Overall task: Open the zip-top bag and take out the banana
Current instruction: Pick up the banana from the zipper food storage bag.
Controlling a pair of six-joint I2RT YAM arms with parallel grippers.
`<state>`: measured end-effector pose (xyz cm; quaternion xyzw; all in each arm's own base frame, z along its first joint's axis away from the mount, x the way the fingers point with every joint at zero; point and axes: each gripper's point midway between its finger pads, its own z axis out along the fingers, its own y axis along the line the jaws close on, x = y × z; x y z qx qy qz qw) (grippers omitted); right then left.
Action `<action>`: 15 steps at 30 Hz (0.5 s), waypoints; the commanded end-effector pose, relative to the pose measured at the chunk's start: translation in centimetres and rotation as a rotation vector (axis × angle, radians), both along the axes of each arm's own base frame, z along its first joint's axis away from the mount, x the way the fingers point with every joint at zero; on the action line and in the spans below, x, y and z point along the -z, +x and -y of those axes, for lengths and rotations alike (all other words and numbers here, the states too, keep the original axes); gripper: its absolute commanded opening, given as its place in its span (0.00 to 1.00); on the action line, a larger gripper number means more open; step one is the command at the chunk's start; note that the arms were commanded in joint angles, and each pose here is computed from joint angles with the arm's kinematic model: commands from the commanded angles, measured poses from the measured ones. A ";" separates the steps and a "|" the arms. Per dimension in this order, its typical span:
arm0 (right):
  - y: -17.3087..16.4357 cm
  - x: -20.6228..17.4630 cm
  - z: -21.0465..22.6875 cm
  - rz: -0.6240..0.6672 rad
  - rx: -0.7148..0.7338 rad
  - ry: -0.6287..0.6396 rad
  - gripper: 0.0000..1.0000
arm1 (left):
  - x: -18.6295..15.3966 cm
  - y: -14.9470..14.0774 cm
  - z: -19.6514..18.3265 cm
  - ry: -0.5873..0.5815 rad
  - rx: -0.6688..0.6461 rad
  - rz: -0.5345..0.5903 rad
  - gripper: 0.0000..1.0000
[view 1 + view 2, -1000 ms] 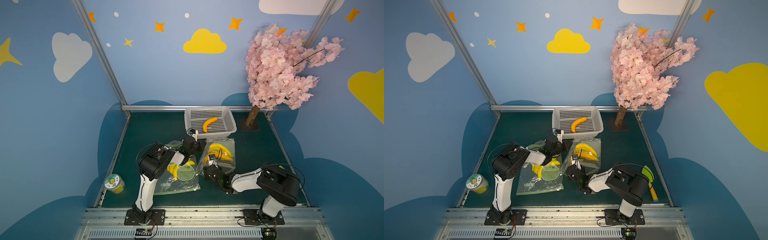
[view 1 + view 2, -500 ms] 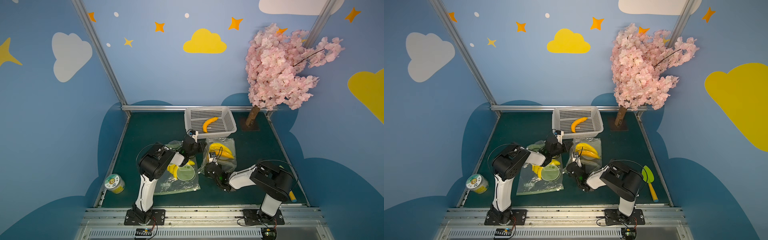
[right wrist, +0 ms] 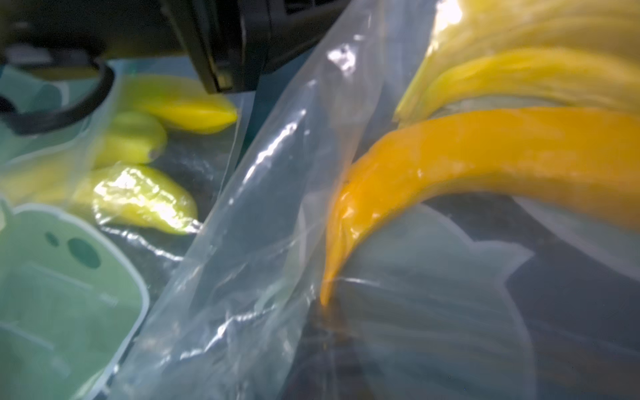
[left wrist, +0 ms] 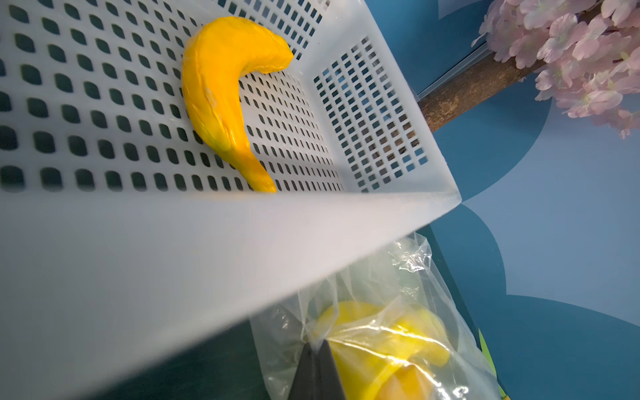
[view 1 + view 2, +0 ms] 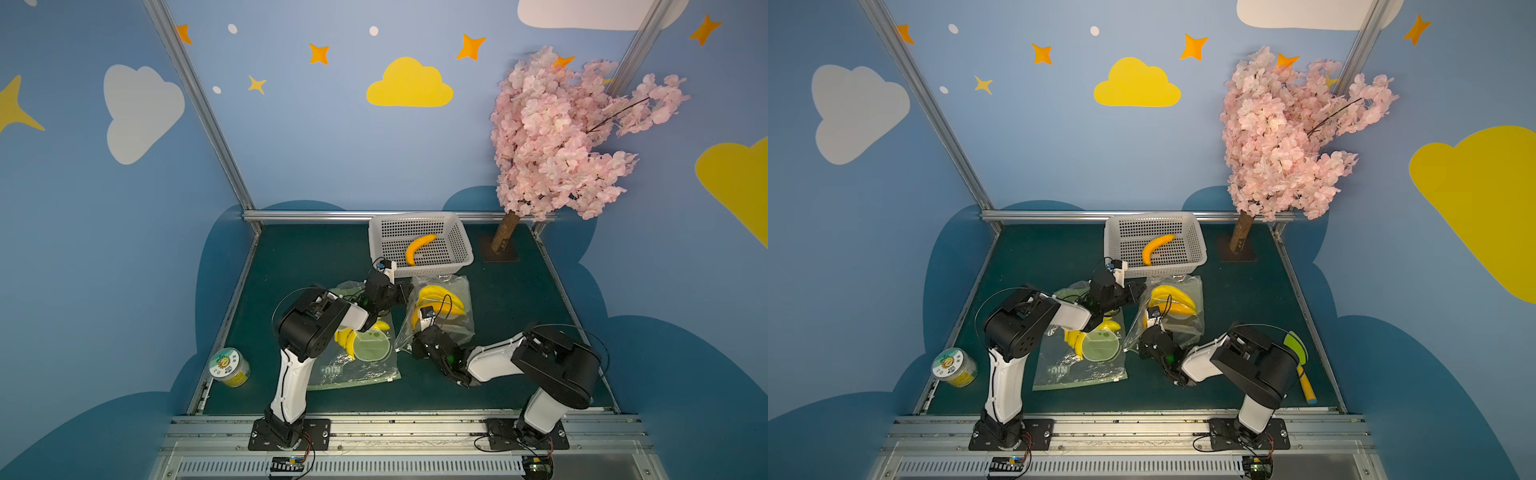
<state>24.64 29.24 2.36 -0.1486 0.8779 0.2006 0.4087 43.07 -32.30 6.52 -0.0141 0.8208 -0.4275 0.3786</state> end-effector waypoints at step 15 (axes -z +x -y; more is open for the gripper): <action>-8.8 -1.4 3.6 -0.313 -0.256 -0.103 0.00 | 2.3 1.2 -0.8 0.056 -0.042 -0.080 0.03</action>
